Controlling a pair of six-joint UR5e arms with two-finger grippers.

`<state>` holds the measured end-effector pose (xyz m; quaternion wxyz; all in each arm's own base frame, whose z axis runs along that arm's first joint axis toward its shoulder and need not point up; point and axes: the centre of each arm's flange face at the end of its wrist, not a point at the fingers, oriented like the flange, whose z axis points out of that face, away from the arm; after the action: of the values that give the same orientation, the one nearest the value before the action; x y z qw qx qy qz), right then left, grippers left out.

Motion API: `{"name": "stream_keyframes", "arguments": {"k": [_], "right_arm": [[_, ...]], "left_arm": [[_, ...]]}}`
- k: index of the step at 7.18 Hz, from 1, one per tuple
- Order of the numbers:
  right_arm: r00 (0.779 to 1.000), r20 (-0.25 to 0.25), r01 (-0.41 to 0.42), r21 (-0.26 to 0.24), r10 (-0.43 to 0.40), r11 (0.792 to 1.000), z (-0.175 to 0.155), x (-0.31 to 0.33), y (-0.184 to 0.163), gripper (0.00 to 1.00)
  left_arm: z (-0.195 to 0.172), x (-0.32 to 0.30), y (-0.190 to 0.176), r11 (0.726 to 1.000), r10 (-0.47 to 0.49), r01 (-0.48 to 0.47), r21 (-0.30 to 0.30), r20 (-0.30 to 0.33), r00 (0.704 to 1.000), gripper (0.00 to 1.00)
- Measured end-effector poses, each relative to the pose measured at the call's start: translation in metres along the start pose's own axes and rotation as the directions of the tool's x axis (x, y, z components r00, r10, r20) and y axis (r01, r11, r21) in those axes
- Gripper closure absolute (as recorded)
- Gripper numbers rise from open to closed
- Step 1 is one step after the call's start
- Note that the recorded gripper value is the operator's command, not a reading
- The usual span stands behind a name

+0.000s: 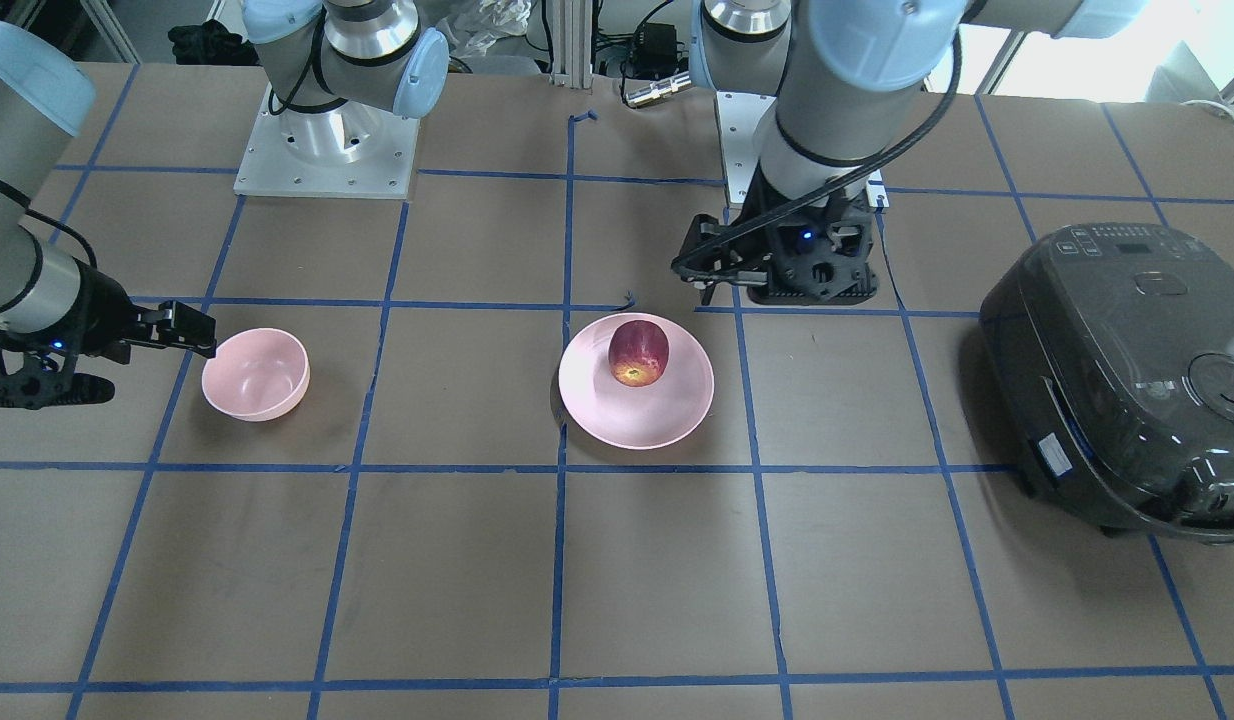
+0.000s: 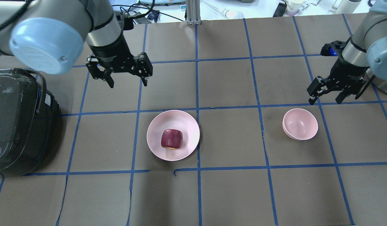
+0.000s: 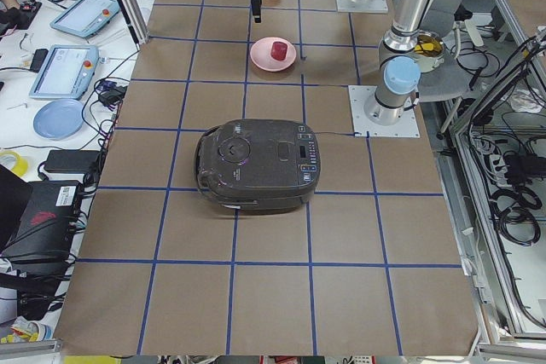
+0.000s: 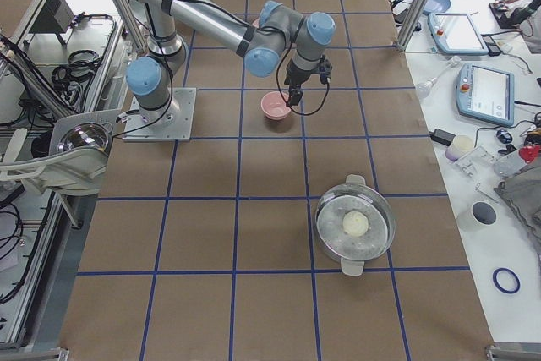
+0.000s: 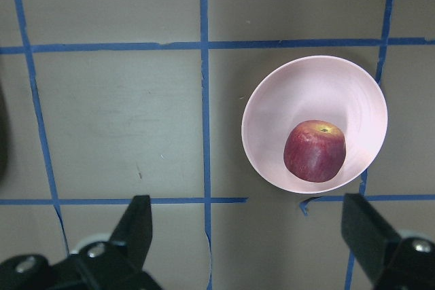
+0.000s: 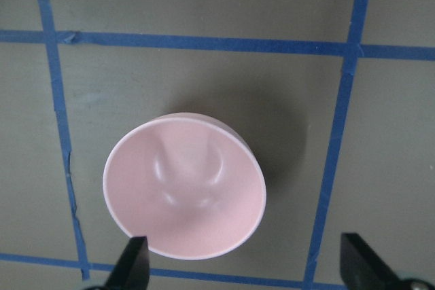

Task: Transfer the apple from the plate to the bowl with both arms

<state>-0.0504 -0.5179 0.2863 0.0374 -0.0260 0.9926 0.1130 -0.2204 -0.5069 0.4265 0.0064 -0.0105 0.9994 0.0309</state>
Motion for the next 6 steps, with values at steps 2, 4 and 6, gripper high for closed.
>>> {"name": "stream_keyframes", "arguments": {"k": [2, 4, 6], "right_arm": [[1.000, -0.012, 0.000, 0.007, 0.000, 1.000, 0.061, -0.001, 0.004, 0.04], [1.000, -0.021, 0.000, 0.008, 0.000, 1.000, 0.091, 0.000, 0.002, 0.64], [1.000, -0.019, -0.007, -0.003, 0.007, 1.000, 0.100, 0.001, 0.000, 1.00]], "left_arm": [[0.076, 0.038, 0.013, 1.000, 0.029, -0.030, 0.009, 0.007, 1.000, 0.00], [0.146, 0.047, 0.040, 0.997, 0.045, -0.045, 0.059, -0.003, 0.999, 0.00], [0.184, 0.059, 0.064, 0.994, 0.055, -0.055, 0.091, -0.005, 0.998, 0.00]]}}
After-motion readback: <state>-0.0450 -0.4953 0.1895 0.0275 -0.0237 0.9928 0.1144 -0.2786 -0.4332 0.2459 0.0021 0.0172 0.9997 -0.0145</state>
